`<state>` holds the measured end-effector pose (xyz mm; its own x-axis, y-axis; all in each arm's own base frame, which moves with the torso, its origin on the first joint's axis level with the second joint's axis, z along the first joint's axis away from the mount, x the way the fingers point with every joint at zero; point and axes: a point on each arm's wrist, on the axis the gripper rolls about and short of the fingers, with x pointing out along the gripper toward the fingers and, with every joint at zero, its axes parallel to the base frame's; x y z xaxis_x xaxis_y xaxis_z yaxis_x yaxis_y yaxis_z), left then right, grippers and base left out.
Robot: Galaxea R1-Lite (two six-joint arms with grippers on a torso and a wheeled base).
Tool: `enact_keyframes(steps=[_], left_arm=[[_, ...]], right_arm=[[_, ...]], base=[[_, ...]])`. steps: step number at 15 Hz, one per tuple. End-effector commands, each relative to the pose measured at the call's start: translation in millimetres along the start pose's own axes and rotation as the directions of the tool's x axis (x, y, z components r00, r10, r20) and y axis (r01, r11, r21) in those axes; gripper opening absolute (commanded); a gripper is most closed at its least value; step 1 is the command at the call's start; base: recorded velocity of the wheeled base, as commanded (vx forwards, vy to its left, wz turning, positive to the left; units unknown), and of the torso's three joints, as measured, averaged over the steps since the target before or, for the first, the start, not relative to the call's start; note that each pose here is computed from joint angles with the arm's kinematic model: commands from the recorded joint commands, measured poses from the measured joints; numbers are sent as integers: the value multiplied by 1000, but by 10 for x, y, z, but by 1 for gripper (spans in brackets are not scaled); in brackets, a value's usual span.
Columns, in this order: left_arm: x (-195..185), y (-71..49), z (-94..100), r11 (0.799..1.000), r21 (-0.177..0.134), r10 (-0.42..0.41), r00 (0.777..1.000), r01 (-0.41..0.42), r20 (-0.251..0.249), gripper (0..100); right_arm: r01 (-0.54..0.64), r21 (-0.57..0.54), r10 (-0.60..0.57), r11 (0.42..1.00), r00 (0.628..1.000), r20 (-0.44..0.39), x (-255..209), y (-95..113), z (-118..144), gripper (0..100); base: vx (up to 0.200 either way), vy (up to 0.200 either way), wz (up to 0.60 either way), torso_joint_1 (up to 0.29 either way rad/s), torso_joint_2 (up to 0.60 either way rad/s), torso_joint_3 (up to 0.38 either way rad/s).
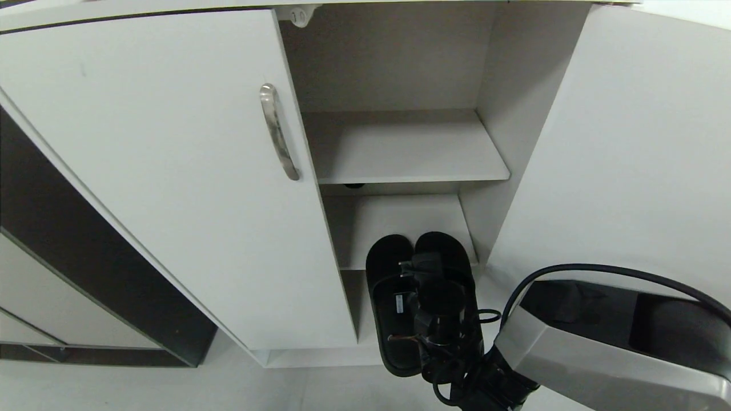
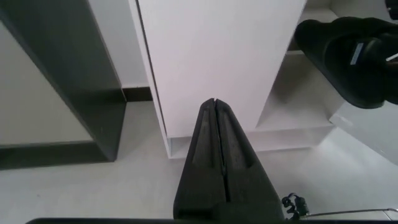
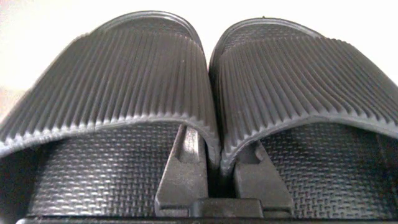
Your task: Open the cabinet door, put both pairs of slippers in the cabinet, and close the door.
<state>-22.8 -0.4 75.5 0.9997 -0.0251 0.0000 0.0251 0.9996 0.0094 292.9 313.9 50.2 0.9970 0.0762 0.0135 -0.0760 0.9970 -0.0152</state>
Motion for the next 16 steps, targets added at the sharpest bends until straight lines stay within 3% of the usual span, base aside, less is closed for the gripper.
enact_keyframes(steps=[1, 6, 9, 16], left_arm=[[1, 0, 0, 1000, 0, 1, 1000, -1, -2, 0], [1, 0, 0, 1000, 3, 1, 1000, -1, -2, 0], [1, 0, 0, 1000, 3, 1, 1000, -1, -2, 0], [1, 1, 0, 1000, 0, 5, 1000, -5, -2, 0]], right_arm=[[0, 12, 0, 1000, 1000, 13, 35, 20, 29, 0], [14, 48, -16, 999, 999, 50, 260, 120, 185, 0], [38, 26, -39, 999, 999, 23, 396, 75, 140, 0], [90, 30, -91, 995, 996, 26, 946, 197, 181, 0]], base=[[0, 0, 0, 0, 0, 0], [0, 0, 0, 0, 0, 0], [0, 0, 0, 0, 0, 0], [0, 0, 0, 0, 0, 0]])
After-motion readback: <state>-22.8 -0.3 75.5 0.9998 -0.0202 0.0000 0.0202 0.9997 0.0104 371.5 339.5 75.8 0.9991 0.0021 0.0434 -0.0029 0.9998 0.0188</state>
